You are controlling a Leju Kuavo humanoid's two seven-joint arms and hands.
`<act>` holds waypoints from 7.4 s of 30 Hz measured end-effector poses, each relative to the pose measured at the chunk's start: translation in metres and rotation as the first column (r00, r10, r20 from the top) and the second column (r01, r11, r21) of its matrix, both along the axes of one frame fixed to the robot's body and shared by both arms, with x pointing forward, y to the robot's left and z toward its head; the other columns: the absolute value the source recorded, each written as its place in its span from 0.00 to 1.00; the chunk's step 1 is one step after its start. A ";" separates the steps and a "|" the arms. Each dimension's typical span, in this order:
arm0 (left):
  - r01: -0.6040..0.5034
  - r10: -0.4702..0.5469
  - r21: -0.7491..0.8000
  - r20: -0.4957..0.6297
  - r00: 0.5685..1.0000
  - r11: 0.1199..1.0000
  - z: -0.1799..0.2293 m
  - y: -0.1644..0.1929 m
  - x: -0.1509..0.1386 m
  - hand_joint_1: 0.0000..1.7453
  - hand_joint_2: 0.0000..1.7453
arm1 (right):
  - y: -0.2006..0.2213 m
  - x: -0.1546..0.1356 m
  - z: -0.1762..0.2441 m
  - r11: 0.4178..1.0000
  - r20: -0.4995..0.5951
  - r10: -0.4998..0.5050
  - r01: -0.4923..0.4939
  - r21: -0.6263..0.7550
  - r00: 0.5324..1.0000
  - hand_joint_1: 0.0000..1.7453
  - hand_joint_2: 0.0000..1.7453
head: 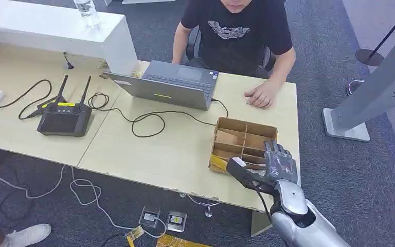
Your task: Pass the card to the sensor for recognition and then transmit it.
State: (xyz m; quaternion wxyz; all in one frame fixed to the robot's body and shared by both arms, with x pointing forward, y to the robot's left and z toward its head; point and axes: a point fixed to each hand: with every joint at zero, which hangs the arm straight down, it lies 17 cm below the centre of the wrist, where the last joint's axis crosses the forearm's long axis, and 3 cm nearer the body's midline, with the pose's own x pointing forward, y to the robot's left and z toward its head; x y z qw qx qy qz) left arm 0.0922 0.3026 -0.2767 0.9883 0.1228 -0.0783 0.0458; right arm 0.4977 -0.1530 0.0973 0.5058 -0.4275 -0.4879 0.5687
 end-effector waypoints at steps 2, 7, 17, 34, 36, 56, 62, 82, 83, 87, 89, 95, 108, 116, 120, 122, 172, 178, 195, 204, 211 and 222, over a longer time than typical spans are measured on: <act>0.000 0.000 0.000 0.000 1.000 1.000 0.000 0.000 0.000 0.00 0.00 | 0.001 0.000 -0.001 1.000 -0.006 0.002 -0.002 0.007 1.000 1.00 1.00; -0.001 0.001 0.002 0.000 1.000 1.000 0.000 0.000 0.000 0.00 0.00 | 0.004 0.003 0.005 1.000 -0.001 0.007 -0.007 0.018 1.000 1.00 1.00; 0.001 -0.001 0.002 0.000 1.000 1.000 0.000 0.001 0.000 0.00 0.00 | 0.008 0.002 0.005 1.000 0.000 0.020 -0.020 0.022 1.000 1.00 1.00; 0.010 -0.010 0.008 -0.002 1.000 1.000 0.000 0.004 0.000 0.00 0.00 | 0.013 0.002 0.012 0.998 0.035 0.029 -0.030 0.052 0.999 0.00 0.00; 0.010 -0.010 0.008 -0.002 1.000 1.000 0.000 0.004 0.000 0.00 0.00 | 0.013 0.003 0.016 0.998 0.066 0.030 -0.033 0.045 0.997 0.00 1.00; 0.020 -0.020 0.010 -0.001 1.000 1.000 0.000 0.004 0.000 0.00 0.00 | 0.010 0.017 0.075 0.998 0.304 0.053 -0.058 0.008 0.951 0.00 1.00; 0.020 -0.020 0.010 -0.001 1.000 1.000 0.000 0.003 0.000 0.00 0.00 | 0.006 0.029 0.132 0.997 0.446 0.075 -0.070 -0.027 0.892 0.00 1.00; -0.013 0.013 -0.019 -0.010 1.000 1.000 -0.001 -0.012 -0.005 0.00 0.00 | -0.005 0.001 0.125 0.992 0.254 0.126 -0.122 -0.029 0.959 0.00 1.00; -0.013 0.013 -0.020 -0.011 1.000 1.000 -0.001 -0.013 -0.005 0.00 0.00 | -0.007 -0.002 0.125 0.992 0.251 0.127 -0.123 -0.030 0.960 0.00 1.00; -0.013 0.013 -0.021 -0.009 1.000 1.000 -0.001 -0.014 -0.005 0.00 0.00 | -0.015 -0.021 0.119 0.992 0.241 0.126 -0.119 -0.042 0.962 0.00 1.00; -0.010 0.010 -0.022 -0.003 1.000 1.000 -0.001 -0.014 -0.004 0.00 0.00 | -0.019 -0.035 0.115 0.992 0.236 0.123 -0.118 -0.036 0.964 0.00 1.00; -0.008 0.008 -0.021 0.001 1.000 1.000 -0.001 -0.014 -0.004 0.00 0.00 | -0.021 -0.059 0.121 0.991 0.250 0.123 -0.132 0.016 0.960 0.00 1.00; 0.017 -0.017 -0.017 0.013 1.000 1.000 0.000 -0.014 0.000 0.00 0.00 | -0.019 -0.071 0.125 0.987 0.267 0.116 -0.142 0.079 0.957 0.00 1.00; 0.027 -0.026 -0.024 0.017 1.000 0.999 0.000 -0.015 0.001 0.00 0.00 | -0.016 -0.064 0.114 0.976 0.265 0.089 -0.137 0.167 0.960 0.00 1.00; 0.027 -0.026 -0.024 0.018 0.999 0.999 0.000 -0.015 0.002 0.00 0.00 | -0.012 -0.055 0.109 0.974 0.264 0.080 -0.131 0.183 0.961 0.00 1.00; 0.027 -0.026 -0.024 0.018 0.999 0.999 0.000 -0.015 0.003 0.00 0.00 | -0.009 -0.050 0.107 0.974 0.264 0.076 -0.129 0.188 0.961 0.00 1.00; 0.028 -0.028 -0.013 0.000 1.000 1.000 0.000 -0.011 0.000 0.00 0.00 | 0.032 -0.020 0.031 0.993 0.194 0.107 -0.113 0.023 0.975 0.00 1.00; 0.028 -0.028 -0.013 0.000 1.000 1.000 0.000 -0.011 0.000 0.00 0.00 | 0.035 -0.019 0.029 0.993 0.191 0.109 -0.115 0.017 0.976 0.00 1.00; 0.026 -0.026 -0.005 0.000 1.000 1.000 0.000 -0.009 0.000 0.00 0.00 | 0.034 -0.013 0.019 0.995 0.173 0.101 -0.102 -0.006 0.980 0.00 1.00; 0.025 -0.025 0.000 -0.001 1.000 1.000 0.000 -0.008 0.000 0.00 0.00 | 0.031 -0.008 0.019 0.995 0.179 0.096 -0.093 -0.023 0.979 0.00 1.00; 0.025 -0.025 0.002 -0.001 1.000 1.000 0.000 -0.008 0.000 0.00 0.00 | 0.026 -0.004 0.018 0.996 0.181 0.086 -0.080 -0.040 0.980 0.00 1.00; 0.024 -0.024 0.005 -0.001 1.000 1.000 0.000 -0.007 0.000 0.00 0.00 | 0.019 0.001 0.018 0.994 0.194 0.083 -0.069 -0.080 0.978 0.00 1.00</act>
